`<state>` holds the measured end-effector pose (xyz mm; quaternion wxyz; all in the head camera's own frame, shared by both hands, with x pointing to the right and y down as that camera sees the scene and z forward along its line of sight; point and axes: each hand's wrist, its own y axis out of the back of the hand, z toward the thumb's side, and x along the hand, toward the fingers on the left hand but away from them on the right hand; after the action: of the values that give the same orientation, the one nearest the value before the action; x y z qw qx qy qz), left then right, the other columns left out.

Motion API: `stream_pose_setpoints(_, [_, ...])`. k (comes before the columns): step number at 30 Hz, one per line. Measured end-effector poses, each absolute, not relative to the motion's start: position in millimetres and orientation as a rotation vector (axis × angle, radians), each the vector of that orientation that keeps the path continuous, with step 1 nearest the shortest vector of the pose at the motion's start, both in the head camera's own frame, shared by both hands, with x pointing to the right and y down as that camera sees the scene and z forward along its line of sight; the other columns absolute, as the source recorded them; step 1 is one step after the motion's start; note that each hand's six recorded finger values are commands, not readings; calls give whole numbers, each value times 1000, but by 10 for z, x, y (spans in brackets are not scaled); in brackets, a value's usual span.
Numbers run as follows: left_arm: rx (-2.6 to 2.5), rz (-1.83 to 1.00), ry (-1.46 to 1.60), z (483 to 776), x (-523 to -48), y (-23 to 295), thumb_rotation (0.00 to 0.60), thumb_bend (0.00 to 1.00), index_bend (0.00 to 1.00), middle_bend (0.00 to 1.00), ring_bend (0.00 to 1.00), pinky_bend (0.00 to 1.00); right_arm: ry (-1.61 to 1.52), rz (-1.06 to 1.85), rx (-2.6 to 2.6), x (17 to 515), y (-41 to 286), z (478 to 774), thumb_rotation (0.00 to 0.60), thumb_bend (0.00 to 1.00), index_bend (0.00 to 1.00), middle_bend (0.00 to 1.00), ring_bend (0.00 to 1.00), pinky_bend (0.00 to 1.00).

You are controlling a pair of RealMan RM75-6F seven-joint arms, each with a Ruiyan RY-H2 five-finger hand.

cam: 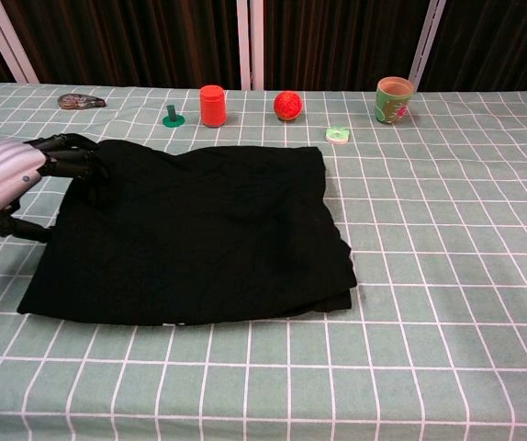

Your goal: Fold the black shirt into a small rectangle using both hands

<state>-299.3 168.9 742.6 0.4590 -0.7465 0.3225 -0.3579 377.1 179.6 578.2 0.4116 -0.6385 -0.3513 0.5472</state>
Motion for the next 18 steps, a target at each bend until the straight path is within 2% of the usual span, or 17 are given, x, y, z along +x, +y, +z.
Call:
stream_pose_setpoints(10, [-1749,-951,773,7010,-3420,1688,600,499,581,300,153,244,-924,1352,-1630,3911,1853,5819,600,301,96,156,0,0])
stream_pose_setpoints(18, [-1761,-946,791,6516,-3227,1594,600,510,579,300,153,243,-967,1344,-1633,4044,1933,5805,600,299,96,155,0,0])
